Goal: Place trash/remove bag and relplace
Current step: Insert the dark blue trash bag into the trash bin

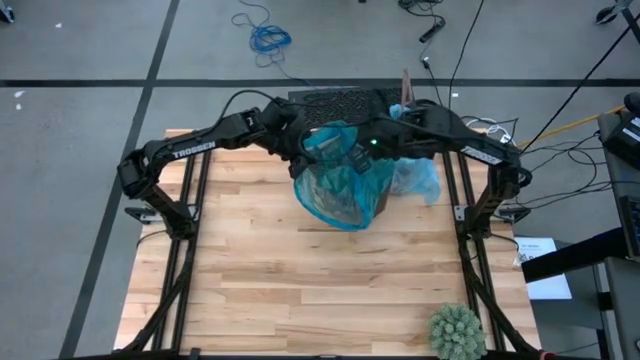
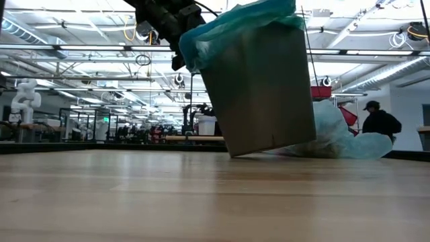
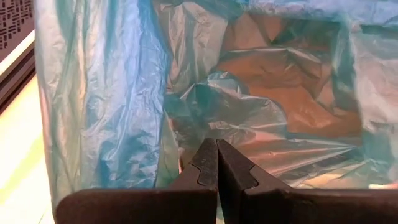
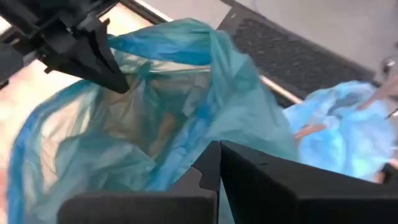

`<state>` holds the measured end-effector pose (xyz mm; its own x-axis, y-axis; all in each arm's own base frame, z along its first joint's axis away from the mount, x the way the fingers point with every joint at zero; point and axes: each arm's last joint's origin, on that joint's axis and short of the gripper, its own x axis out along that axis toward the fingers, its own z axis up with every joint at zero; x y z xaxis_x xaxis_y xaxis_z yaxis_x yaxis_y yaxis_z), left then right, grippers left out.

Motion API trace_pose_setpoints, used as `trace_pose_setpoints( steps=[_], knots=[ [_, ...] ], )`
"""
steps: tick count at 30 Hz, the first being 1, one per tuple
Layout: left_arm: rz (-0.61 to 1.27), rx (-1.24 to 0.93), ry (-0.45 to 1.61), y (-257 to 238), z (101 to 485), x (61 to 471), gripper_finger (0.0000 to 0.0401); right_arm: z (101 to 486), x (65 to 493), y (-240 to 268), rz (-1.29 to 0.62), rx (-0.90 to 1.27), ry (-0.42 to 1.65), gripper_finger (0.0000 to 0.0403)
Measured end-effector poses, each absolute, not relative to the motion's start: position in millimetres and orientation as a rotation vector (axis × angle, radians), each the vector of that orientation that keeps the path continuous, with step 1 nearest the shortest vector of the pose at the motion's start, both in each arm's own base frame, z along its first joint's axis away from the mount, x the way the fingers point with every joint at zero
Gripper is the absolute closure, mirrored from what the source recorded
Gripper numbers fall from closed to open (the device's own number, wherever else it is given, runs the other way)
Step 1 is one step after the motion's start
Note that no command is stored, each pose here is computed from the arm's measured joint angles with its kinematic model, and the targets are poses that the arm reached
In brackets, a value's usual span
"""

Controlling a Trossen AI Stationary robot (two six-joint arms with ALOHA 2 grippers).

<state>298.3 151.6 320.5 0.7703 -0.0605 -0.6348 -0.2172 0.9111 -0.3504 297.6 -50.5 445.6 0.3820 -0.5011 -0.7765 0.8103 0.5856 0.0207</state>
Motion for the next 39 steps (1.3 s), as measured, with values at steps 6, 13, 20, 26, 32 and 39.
trace_pose_setpoints(
  steps=[6,13,20,26,32,39],
  knots=[
    [0.089,-0.421,0.684,149.1,328.4,293.7,0.0401,426.8,295.6,-57.2,-0.936,0.503,0.885,0.0403],
    [0.112,-0.407,0.671,145.5,341.7,283.5,0.0401,416.7,295.5,-56.8,-0.929,0.601,0.944,0.0403],
    [0.125,-0.429,0.721,143.2,339.9,277.8,0.0401,379.5,304.9,-54.4,-0.915,0.693,1.090,0.0403],
    [0.127,-0.429,0.724,143.2,339.7,277.7,0.0401,351.8,326.2,-53.9,-0.773,0.770,1.056,0.0403],
    [0.142,-0.425,0.730,143.5,339.3,277.3,0.0401,325.6,338.6,-58.5,-0.704,0.811,1.022,0.0403],
    [0.171,-0.424,0.748,145.7,338.1,274.8,0.0401,325.5,340.1,-70.2,-0.678,0.799,0.994,0.0403]
  ],
)
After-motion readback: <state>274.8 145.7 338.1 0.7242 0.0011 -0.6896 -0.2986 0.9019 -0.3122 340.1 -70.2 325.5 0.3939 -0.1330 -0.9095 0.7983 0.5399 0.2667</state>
